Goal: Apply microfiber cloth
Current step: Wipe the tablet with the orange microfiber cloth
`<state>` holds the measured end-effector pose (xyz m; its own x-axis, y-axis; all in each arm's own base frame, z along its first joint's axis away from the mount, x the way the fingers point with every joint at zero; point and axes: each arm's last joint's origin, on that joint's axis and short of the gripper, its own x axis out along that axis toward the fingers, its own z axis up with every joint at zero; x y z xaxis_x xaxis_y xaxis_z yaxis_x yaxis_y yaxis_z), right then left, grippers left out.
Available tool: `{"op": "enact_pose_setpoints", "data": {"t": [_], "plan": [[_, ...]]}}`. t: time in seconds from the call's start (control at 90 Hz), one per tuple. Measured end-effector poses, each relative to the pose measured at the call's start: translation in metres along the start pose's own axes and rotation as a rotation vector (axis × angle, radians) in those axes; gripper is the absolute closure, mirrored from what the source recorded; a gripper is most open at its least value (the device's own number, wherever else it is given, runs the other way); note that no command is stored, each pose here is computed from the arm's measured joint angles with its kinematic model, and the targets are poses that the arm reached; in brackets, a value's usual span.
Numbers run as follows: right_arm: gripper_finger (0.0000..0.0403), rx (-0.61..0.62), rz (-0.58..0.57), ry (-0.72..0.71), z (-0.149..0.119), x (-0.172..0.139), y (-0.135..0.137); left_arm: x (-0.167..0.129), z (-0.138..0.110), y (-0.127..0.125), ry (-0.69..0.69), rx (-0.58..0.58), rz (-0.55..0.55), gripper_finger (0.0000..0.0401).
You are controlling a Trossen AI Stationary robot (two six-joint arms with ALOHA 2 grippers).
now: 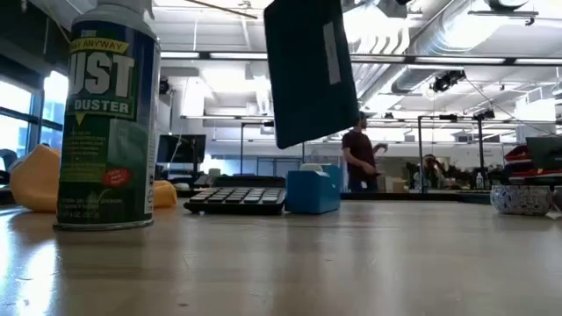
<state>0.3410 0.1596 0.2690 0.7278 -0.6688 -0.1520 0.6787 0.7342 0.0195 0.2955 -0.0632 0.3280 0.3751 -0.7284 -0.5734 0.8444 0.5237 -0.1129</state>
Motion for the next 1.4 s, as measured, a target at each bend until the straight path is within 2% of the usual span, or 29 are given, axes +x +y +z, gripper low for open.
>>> {"op": "enact_pose_setpoints", "data": {"t": [0.1, 0.167, 0.233, 0.344, 0.6, 0.822, 1.111, 1.4], "plan": [[0.0402, 0.002, -0.006, 0.000, 0.000, 0.002, -0.001, -0.009, -0.002, 0.003, -0.026, 0.082, -0.006, 0.0401], [0.0402, 0.003, -0.008, -0.001, 0.000, 0.002, -0.001, -0.018, -0.005, 0.007, -0.079, 0.126, -0.051, 0.0401], [0.0402, 0.003, -0.011, -0.002, 0.000, 0.002, -0.001, -0.027, -0.012, 0.013, -0.121, 0.138, -0.085, 0.0401], [0.0402, -0.001, -0.010, -0.002, 0.000, 0.002, -0.001, -0.038, -0.023, 0.024, -0.177, 0.160, -0.081, 0.0401], [0.0402, 0.009, -0.049, -0.003, 0.003, 0.017, -0.007, -0.018, -0.062, 0.040, -0.241, 0.180, -0.059, 0.0401], [0.0402, 0.022, -0.038, 0.017, 0.006, 0.032, -0.013, -0.009, -0.077, 0.040, -0.236, 0.164, -0.061, 0.0401], [0.0402, 0.025, -0.042, 0.020, 0.006, 0.036, -0.015, -0.013, -0.085, 0.039, -0.294, 0.210, -0.123, 0.0401], [0.0402, 0.031, -0.068, 0.005, 0.007, 0.036, -0.015, -0.011, -0.087, 0.038, -0.264, 0.228, -0.109, 0.0401]]}}
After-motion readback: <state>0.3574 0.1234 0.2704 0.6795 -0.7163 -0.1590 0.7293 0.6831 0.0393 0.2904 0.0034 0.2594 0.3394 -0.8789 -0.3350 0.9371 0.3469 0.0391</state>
